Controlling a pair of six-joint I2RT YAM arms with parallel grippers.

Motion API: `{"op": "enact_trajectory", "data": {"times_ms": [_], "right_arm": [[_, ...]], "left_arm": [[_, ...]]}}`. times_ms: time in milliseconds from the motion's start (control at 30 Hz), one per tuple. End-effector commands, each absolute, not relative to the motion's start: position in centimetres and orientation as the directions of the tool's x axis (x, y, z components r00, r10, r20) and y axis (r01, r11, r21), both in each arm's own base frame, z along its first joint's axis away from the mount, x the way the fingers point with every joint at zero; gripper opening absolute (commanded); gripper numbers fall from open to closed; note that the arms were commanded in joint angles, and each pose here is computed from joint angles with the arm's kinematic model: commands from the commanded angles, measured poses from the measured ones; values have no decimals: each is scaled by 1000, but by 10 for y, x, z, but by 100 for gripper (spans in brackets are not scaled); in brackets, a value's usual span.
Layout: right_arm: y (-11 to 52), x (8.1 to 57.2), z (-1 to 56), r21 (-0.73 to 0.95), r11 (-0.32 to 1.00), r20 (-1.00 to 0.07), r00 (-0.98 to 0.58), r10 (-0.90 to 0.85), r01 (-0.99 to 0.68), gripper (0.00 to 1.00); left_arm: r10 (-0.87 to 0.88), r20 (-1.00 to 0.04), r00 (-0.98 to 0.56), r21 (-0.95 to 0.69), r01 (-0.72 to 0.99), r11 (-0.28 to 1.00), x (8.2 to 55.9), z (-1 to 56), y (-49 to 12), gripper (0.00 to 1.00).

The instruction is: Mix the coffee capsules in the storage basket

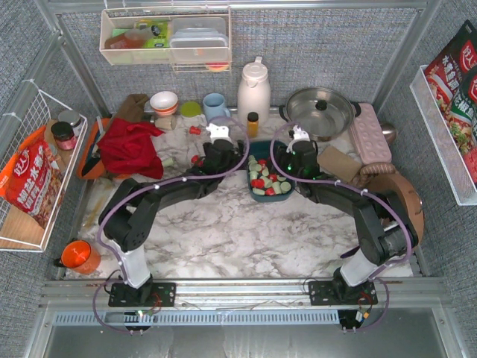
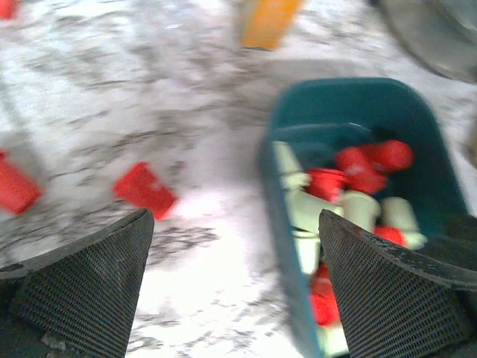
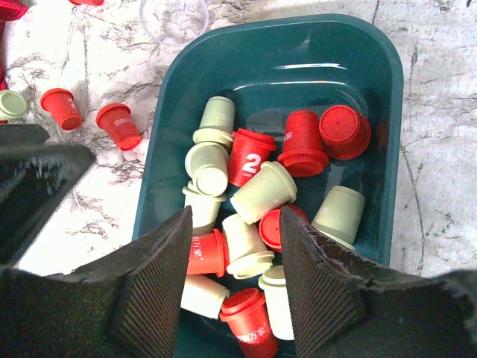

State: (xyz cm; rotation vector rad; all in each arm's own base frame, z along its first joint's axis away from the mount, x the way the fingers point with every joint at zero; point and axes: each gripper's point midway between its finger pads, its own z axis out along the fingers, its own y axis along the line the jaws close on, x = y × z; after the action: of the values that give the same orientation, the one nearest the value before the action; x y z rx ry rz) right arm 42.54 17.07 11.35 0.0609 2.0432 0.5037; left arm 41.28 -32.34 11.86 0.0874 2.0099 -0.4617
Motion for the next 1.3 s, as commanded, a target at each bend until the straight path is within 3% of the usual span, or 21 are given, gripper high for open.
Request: {"op": "enact_trajectory", "data": {"times_ms": [0,100,233,433,567,800,1100,1267], "right_arm": [[172,428,119,388,906,-830,-492,263,-170,54],[173,428,120,391,904,-829,-494,264,-174,55],[174,428,119,390,904,-828,-496,262,-174,55],[175,428,118,395,901,-824,-502,262,-178,55],[174,428,118,392,903,-825,-501,260,-177,55],[175,428,117,396,901,-823,-504,262,-177,55],[173,428,119,398,901,-823,-503,266,-175,55],[177,427,122,404,894,-821,-507,262,-193,56]], "left_arm": [[-218,-840,-496,-258,12,966,428,95,-269,100],[-260,-826,-500,-237,-110,965,431,81,-246,99],[-247,-822,-513,-222,-112,969,436,74,-249,99],[-285,-798,-531,-197,-216,956,448,52,-246,73],[-309,-785,-537,-193,-263,945,455,39,-243,69],[-317,-765,-560,-206,-253,945,462,28,-253,63],[-329,-726,-603,-241,-225,944,451,11,-255,42],[-283,-751,-597,-310,-59,949,446,41,-273,34]]}}
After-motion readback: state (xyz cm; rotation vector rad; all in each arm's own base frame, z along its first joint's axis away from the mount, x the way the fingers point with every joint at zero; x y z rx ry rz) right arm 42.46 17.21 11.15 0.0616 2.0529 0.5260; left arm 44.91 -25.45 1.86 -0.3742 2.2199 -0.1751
